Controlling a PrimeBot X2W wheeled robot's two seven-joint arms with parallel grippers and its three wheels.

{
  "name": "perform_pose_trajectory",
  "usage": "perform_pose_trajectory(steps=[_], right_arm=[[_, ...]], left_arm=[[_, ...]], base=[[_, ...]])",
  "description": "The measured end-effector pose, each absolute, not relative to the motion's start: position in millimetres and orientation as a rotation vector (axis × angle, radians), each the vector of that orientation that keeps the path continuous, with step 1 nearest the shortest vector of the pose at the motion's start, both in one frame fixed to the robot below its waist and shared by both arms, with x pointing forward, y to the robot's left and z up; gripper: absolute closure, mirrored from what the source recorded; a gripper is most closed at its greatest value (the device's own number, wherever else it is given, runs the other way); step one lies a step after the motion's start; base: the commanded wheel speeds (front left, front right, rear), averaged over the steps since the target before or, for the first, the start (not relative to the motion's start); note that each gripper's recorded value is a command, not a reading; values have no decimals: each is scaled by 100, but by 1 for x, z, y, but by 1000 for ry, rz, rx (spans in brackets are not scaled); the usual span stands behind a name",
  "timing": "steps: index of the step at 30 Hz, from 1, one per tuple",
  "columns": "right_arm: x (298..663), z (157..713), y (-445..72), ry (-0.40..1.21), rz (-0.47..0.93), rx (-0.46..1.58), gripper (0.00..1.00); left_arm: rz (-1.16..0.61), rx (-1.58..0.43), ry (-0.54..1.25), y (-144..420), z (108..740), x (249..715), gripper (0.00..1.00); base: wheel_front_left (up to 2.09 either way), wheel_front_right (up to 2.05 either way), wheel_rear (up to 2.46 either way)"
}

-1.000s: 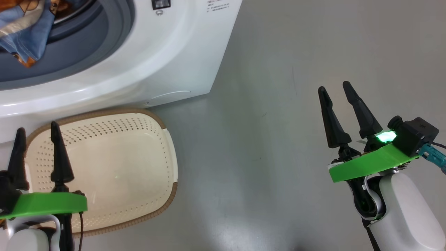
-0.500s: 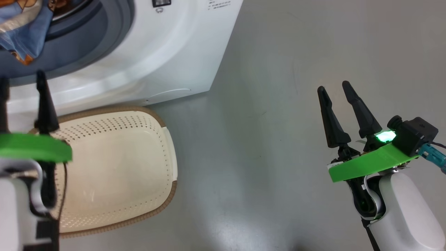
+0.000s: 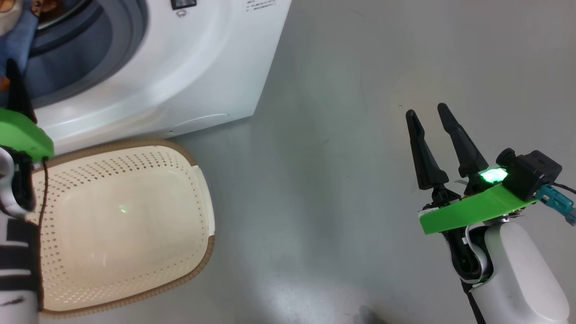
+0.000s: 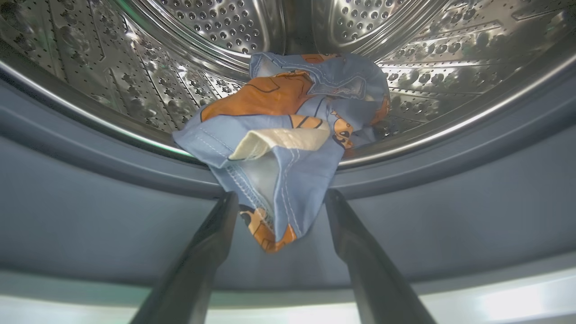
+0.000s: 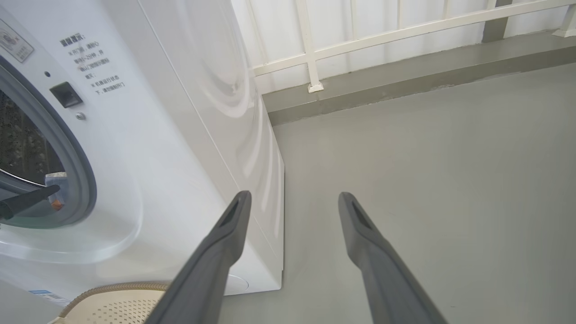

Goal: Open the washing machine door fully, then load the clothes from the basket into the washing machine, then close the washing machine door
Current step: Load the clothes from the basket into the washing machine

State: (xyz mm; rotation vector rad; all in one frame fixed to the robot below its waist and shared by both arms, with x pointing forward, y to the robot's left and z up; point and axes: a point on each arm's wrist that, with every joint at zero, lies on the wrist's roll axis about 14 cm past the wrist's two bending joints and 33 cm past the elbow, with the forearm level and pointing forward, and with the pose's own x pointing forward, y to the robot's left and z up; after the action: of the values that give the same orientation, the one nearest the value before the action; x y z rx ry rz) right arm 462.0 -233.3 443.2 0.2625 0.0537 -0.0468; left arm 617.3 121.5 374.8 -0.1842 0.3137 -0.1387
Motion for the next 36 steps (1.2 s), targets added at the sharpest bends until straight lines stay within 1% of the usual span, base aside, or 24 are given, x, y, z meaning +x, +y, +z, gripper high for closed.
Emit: perform_pose_trajectory(steps=[4, 5, 6, 7, 18, 22, 27, 31, 36], right_arm=[[461, 443, -236, 55, -56, 261, 0], [461, 443, -236, 54, -57, 261, 0], [461, 443, -236, 54, -57, 261, 0], [461, 443, -236, 54, -57, 262, 0], [462, 443, -234, 52, -52, 267, 0], [464, 438, -232, 61, -48, 269, 0], [466, 431, -231, 78, -46, 264, 0], [465, 422, -235, 102, -57, 255, 0], [464, 418, -241, 115, -70, 241, 0]], left_arm=[[-139, -185, 355, 118, 365, 623, 0], [-143, -183, 364, 116, 364, 624, 32], [-144, -181, 377, 115, 362, 625, 67], [-144, -181, 383, 115, 361, 626, 100], [-179, -168, 323, 104, 383, 643, 100], [-200, -165, 266, 97, 402, 659, 100], [-219, -124, 233, 91, 408, 679, 100], [-219, -135, 195, 86, 414, 699, 100], [-225, -132, 110, 78, 426, 721, 100]], base=[[0, 0, 0], [0, 0, 0], [0, 0, 0], [0, 0, 0], [0, 0, 0], [0, 0, 0], [0, 0, 0], [0, 0, 0], [0, 0, 0]])
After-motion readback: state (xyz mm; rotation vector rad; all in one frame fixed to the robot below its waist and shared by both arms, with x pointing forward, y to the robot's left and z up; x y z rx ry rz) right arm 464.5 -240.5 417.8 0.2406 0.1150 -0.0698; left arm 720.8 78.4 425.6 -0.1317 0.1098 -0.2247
